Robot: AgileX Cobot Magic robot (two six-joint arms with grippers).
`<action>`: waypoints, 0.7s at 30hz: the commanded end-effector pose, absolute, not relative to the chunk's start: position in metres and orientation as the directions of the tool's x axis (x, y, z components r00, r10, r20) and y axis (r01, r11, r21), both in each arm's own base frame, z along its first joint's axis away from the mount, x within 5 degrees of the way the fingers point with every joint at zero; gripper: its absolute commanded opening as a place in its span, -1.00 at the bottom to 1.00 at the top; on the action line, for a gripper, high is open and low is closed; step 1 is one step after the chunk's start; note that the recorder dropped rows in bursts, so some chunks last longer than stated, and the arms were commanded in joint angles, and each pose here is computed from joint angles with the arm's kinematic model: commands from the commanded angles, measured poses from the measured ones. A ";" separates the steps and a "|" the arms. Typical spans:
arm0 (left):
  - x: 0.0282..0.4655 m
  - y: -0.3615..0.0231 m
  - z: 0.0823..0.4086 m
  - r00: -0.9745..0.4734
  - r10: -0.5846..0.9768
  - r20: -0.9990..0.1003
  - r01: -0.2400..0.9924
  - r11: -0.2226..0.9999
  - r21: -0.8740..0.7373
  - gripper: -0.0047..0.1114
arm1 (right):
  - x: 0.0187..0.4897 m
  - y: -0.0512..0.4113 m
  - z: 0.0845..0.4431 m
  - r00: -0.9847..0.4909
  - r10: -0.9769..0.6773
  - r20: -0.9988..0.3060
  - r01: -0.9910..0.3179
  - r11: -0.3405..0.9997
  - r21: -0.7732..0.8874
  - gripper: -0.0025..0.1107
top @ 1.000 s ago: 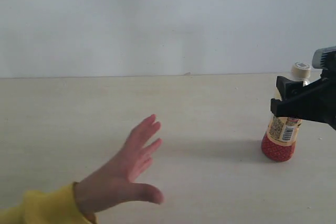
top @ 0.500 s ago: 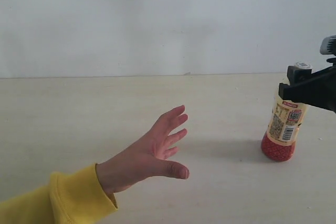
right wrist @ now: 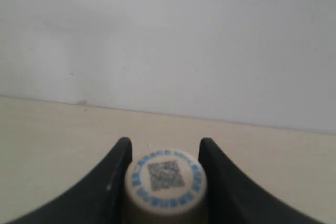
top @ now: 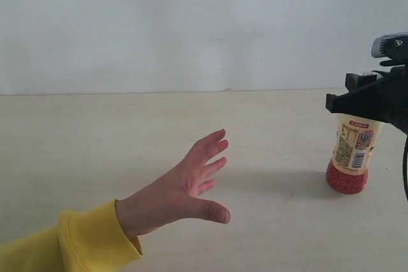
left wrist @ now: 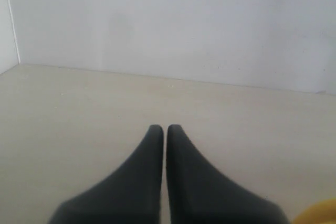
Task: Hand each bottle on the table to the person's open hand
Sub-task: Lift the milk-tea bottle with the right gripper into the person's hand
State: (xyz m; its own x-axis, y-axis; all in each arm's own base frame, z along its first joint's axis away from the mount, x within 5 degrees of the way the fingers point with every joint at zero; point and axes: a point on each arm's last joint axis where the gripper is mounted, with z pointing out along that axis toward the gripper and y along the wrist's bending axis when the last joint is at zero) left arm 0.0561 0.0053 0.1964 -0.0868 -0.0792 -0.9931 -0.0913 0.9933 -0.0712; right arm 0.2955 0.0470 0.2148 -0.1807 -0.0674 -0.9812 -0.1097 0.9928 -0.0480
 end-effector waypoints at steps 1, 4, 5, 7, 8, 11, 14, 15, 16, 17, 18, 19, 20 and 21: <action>0.056 0.005 0.197 -0.084 -0.083 -0.993 -0.094 0.993 -0.075 -0.85 | 0.270 0.070 0.256 -0.082 -0.076 -0.994 -0.230 0.972 -0.055 -0.96; 0.056 0.005 0.197 -0.084 -0.083 -0.993 -0.094 0.993 -0.075 -0.85 | 0.243 0.104 0.272 -0.101 -0.047 -0.994 -0.377 0.926 -0.006 -0.96; 0.056 0.005 0.197 -0.084 -0.083 -0.993 -0.094 0.993 -0.075 -0.85 | 0.235 0.115 0.273 -0.118 -0.054 -0.992 -0.421 0.907 0.001 -0.96; 0.056 0.005 0.197 -0.084 -0.083 -0.993 -0.094 0.993 -0.075 -0.85 | 0.220 0.137 0.275 -0.115 -0.080 -0.990 -0.513 0.858 -0.010 -0.96; 0.056 0.005 0.197 -0.084 -0.083 -0.993 -0.094 0.993 -0.075 -0.85 | 0.214 0.146 0.276 -0.106 -0.072 -0.992 -0.543 0.840 -0.003 -0.96; 0.056 0.005 0.197 -0.084 -0.083 -0.993 -0.094 0.993 -0.075 -0.85 | 0.203 0.167 0.277 -0.085 -0.025 -0.996 -0.610 0.792 0.032 -0.96; 0.056 0.005 0.197 -0.084 -0.083 -0.993 -0.094 0.993 -0.075 -0.85 | 0.196 0.185 0.278 -0.077 -0.022 -0.997 -0.659 0.751 0.034 -0.96; 0.056 0.005 0.197 -0.084 -0.083 -0.993 -0.094 0.993 -0.075 -0.85 | 0.195 0.191 0.279 -0.074 -0.021 -0.997 -0.673 0.739 0.034 -0.96; 0.056 0.005 0.197 -0.084 -0.083 -0.993 -0.094 0.993 -0.075 -0.85 | 0.196 0.200 0.280 -0.071 -0.024 -0.997 -0.690 0.723 0.032 -0.96; 0.056 0.005 0.197 -0.084 -0.083 -0.993 -0.094 0.993 -0.075 -0.85 | 0.197 0.205 0.280 -0.074 -0.022 -0.997 -0.697 0.717 0.036 -0.96; 0.056 0.005 0.197 -0.084 -0.083 -0.993 -0.094 0.993 -0.075 -0.85 | 0.198 0.212 0.280 -0.077 -0.016 -0.997 -0.708 0.705 0.043 -0.96; 0.056 0.005 0.197 -0.084 -0.083 -0.993 -0.094 0.993 -0.075 -0.85 | 0.197 0.215 0.281 -0.061 -0.023 -0.998 -0.717 0.696 0.028 -0.92; 0.056 0.005 0.197 -0.084 -0.083 -0.993 -0.094 0.993 -0.075 -0.85 | 0.198 0.217 0.284 -0.042 -0.027 -0.999 -0.725 0.689 0.012 -0.73; 0.056 0.005 0.197 -0.084 -0.083 -0.993 -0.094 0.993 -0.075 -0.85 | 0.198 0.217 0.286 -0.039 -0.023 -0.999 -0.725 0.689 0.012 -0.54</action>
